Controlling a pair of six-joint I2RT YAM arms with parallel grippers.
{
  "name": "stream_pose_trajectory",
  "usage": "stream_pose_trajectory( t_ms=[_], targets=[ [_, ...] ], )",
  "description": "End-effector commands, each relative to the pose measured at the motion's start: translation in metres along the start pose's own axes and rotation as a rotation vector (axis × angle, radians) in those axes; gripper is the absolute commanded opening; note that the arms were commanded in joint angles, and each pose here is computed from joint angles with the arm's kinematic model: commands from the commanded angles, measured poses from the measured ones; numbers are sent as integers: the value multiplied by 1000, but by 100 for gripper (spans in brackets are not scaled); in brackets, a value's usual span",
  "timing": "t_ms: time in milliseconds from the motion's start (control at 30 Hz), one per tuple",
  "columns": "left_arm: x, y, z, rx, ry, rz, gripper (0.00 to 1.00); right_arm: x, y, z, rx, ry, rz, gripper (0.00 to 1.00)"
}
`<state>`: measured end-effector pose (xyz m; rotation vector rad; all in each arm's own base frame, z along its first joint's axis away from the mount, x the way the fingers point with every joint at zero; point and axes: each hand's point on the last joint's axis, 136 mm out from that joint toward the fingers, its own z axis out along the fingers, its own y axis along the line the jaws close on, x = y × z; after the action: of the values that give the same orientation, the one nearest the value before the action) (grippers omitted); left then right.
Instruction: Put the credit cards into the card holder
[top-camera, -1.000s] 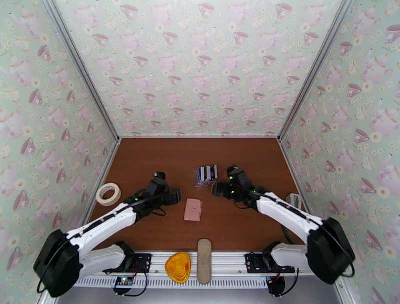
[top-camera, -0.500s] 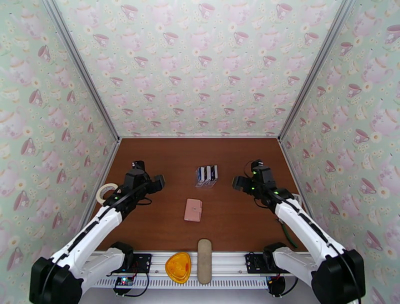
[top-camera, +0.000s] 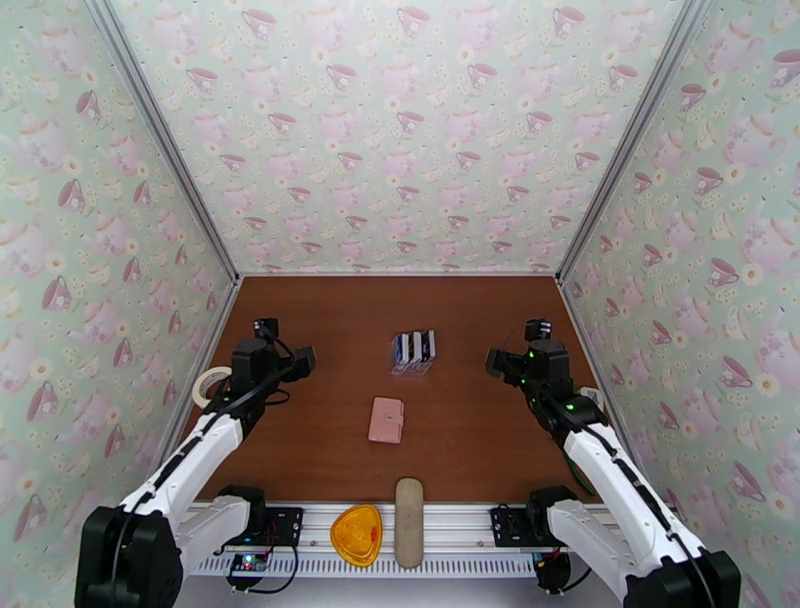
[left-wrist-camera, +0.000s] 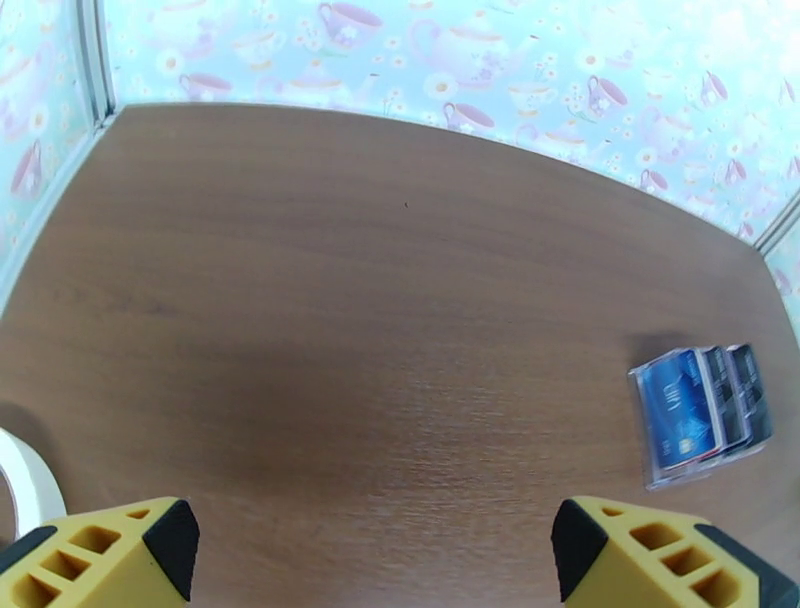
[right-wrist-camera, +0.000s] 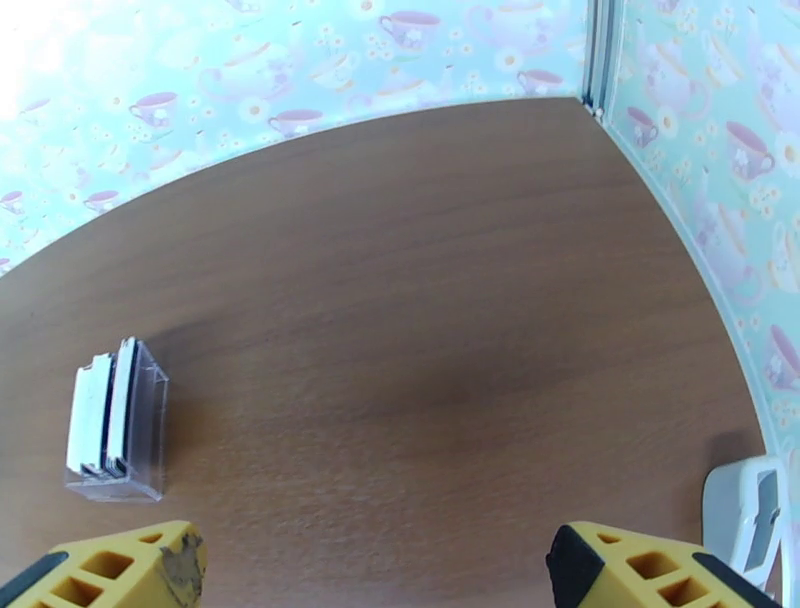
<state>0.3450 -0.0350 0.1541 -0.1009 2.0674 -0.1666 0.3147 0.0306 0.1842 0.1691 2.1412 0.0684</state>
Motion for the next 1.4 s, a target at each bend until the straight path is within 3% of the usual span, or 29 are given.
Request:
stream_pose_trajectory(
  t_ms=[0, 267, 600, 767, 933, 1367],
  targets=[
    [-30, 6, 0, -35, -180, 94, 100, -16, -2, 9, 16, -87, -62, 96],
    [-10, 32, 35, -127, -172, 163, 100, -9, -3, 26, 11, -197, -154, 100],
    [-10, 29, 50, 40, -226, 124, 100, 6, -7, 47, 4, -224, -201, 100],
    [-5, 36, 54, 47, -282, 111, 100, 12, -11, 61, -18, -215, -185, 100],
    [-4, 37, 57, 44, -269, 116, 100, 15, -7, 74, -55, -217, -178, 100],
    [6, 28, 60, 100, -280, 152, 100, -2, -9, 74, -69, -348, -177, 100]
  ],
)
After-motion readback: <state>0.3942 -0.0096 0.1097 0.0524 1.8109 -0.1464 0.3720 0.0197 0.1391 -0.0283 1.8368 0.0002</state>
